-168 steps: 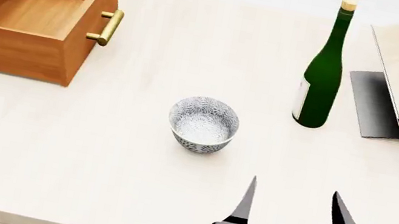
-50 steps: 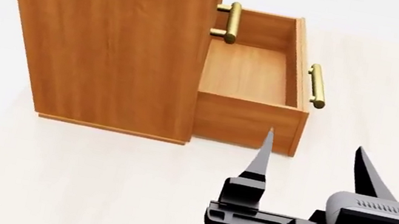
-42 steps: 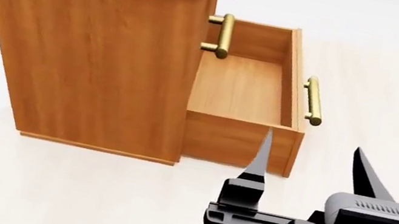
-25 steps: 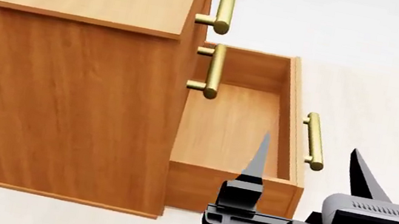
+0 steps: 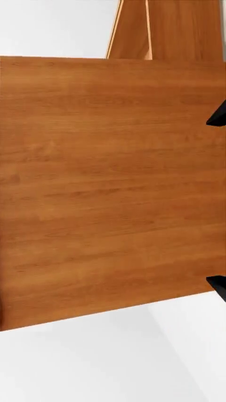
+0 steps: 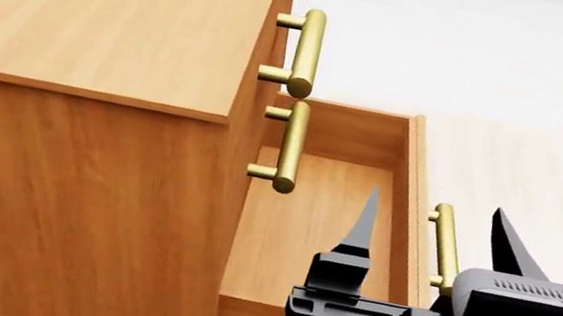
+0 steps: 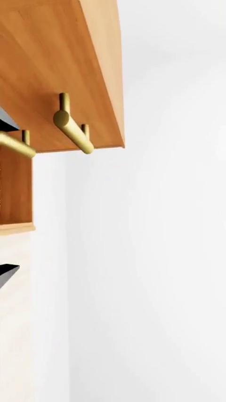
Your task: Put the bowl in the bottom drawer of the cabinet and close it.
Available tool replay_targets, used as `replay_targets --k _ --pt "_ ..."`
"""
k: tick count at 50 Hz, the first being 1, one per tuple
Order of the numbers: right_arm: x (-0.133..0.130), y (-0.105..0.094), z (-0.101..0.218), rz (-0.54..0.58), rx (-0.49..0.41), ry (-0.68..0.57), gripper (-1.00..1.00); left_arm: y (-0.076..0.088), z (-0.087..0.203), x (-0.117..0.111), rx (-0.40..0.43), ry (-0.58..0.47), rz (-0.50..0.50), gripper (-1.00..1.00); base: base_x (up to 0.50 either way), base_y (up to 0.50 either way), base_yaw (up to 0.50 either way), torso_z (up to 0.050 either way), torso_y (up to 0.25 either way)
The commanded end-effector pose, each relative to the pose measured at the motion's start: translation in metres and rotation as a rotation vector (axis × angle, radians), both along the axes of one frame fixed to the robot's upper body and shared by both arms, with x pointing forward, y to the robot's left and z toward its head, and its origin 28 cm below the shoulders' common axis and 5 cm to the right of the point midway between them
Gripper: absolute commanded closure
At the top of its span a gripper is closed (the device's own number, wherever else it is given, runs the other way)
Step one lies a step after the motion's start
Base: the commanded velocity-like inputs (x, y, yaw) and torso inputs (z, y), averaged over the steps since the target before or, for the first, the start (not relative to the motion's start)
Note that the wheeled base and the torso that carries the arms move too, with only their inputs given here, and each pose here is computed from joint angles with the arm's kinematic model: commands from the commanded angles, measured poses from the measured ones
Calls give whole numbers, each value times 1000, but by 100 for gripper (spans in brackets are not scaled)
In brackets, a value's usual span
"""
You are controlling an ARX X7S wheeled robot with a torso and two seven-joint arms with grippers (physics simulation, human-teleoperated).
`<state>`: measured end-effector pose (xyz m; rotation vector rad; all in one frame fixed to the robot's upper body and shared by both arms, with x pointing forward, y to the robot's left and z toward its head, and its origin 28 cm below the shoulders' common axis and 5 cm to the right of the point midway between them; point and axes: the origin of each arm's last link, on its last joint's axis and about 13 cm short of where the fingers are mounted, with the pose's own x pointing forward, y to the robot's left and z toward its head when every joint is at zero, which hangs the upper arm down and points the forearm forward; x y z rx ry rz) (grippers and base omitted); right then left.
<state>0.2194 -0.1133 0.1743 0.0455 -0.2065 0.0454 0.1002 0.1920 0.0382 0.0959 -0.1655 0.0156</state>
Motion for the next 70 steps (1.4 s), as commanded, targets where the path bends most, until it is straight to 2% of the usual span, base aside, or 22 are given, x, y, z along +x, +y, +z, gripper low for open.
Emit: replay_targets --k 1,6,9,13,18,28,34,39,46,53,70 --pt "1 0 -1 3 3 7 -100 0 0 0 -1 0 -1 -100 500 0 0 0 0" --pt "3 0 -3 -9 3 11 -100 0 0 0 -1 0 0 -100 466 0 0 0 0" --pt "6 0 -5 3 38 66 -100 0 0 0 -2 0 -1 -100 0 0 0 0 0" --pt "16 -1 -10 -41 -19 86 -100 0 0 -1 -2 0 -1 -100 0 0 0 0 0" --pt "24 -1 -13 -55 -14 128 -100 0 0 -1 -2 0 -1 -100 0 0 0 0 0" --pt "45 -4 -23 -67 -75 234 -100 0 0 -1 -2 0 -2 -100 0 0 0 0 0" --pt "55 -5 -22 -69 -63 277 -100 1 0 -1 -2 1 -2 -100 0 0 0 0 0" --pt "63 -6 -22 -79 -92 326 -100 0 0 -1 -3 1 -2 -100 0 0 0 0 0" --pt "72 -8 -23 -75 -72 386 -100 0 0 -1 -2 1 -2 -100 0 0 0 0 0" --pt "86 -11 -27 -107 -105 446 -100 0 0 0 -3 1 -2 -100 0 0 0 0 0" --pt "94 -15 -30 -77 -114 566 -100 1 0 0 1 1 -2 -100 0 0 0 0 0"
